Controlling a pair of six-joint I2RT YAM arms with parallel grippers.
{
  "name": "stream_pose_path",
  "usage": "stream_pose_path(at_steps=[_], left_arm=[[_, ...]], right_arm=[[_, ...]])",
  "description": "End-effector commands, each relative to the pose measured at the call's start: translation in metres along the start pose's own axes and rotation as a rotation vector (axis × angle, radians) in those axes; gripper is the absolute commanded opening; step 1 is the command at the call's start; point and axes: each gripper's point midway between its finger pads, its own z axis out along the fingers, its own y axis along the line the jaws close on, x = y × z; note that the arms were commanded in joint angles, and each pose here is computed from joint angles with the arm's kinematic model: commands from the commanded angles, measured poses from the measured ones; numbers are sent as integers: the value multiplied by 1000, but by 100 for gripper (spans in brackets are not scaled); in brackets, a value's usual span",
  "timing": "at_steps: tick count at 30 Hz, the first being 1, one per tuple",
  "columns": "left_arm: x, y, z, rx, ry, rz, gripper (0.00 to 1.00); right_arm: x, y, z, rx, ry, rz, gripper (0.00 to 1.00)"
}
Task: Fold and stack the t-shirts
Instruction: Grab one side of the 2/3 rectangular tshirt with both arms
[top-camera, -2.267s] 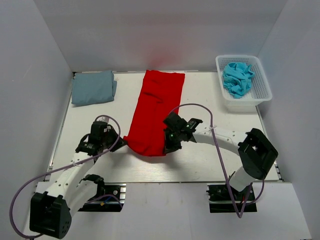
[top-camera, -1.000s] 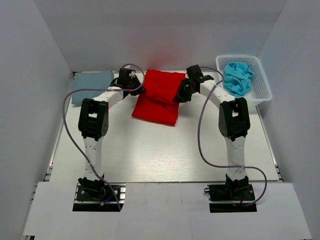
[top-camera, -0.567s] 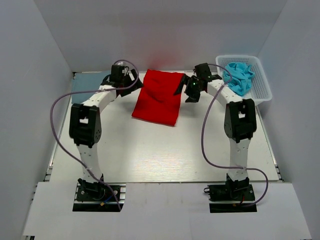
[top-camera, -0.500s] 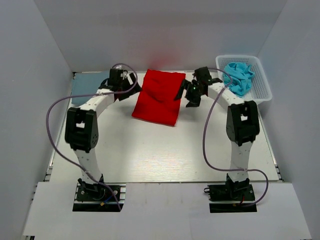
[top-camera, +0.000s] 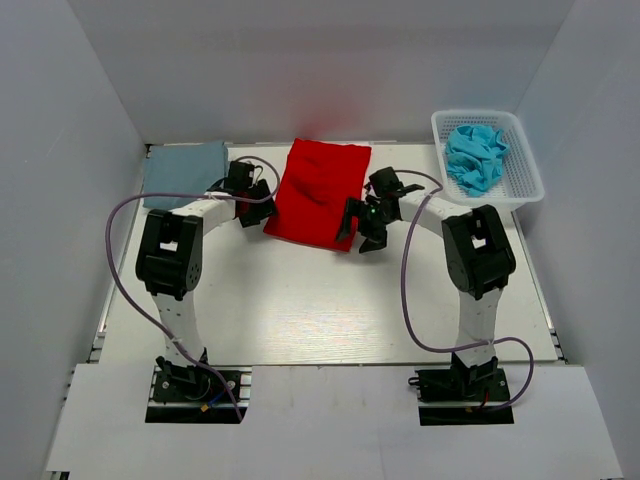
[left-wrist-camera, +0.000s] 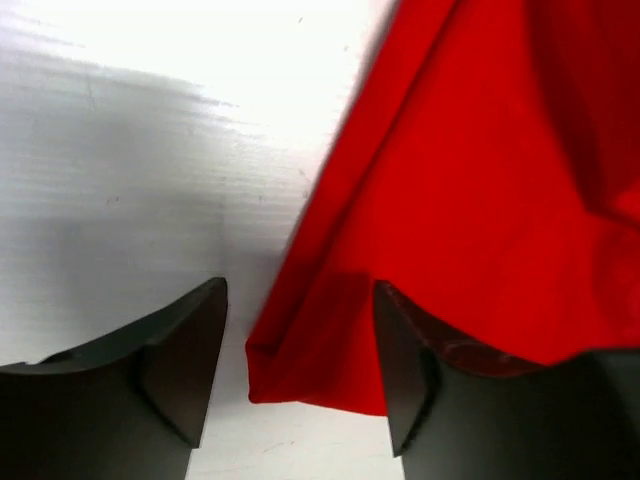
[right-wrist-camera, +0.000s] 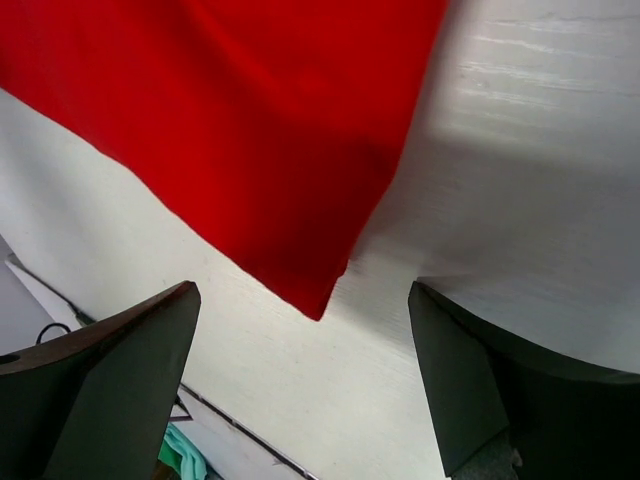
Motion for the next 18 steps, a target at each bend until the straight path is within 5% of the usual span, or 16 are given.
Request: stream_pose_path(at_steps=[1, 2, 3, 6, 7, 9, 11, 18], left_arm=[[23, 13, 4, -39, 66, 5, 68], [21, 10, 4, -19, 50, 6, 68], [31, 17, 6, -29, 67, 5, 58], [44, 17, 5, -5, 99, 2, 43], [49, 18, 5, -2, 112, 1, 33], [58, 20, 1, 10, 127, -1, 21], [65, 23, -6, 8, 129, -10, 0], [72, 21, -39, 58, 72, -35, 0]], right_arm=[[-1, 6, 7, -32, -6, 1, 91], [11, -2, 12, -21, 17, 17, 91], [12, 1, 11, -42, 16, 16, 91], [16, 4, 18, -80, 13, 25, 70], [16, 6, 20, -93, 17, 33, 50], [20, 6, 21, -93, 34, 40, 33], [19, 4, 17, -74, 1, 33, 3], [19, -6, -10, -19, -143, -9, 0]])
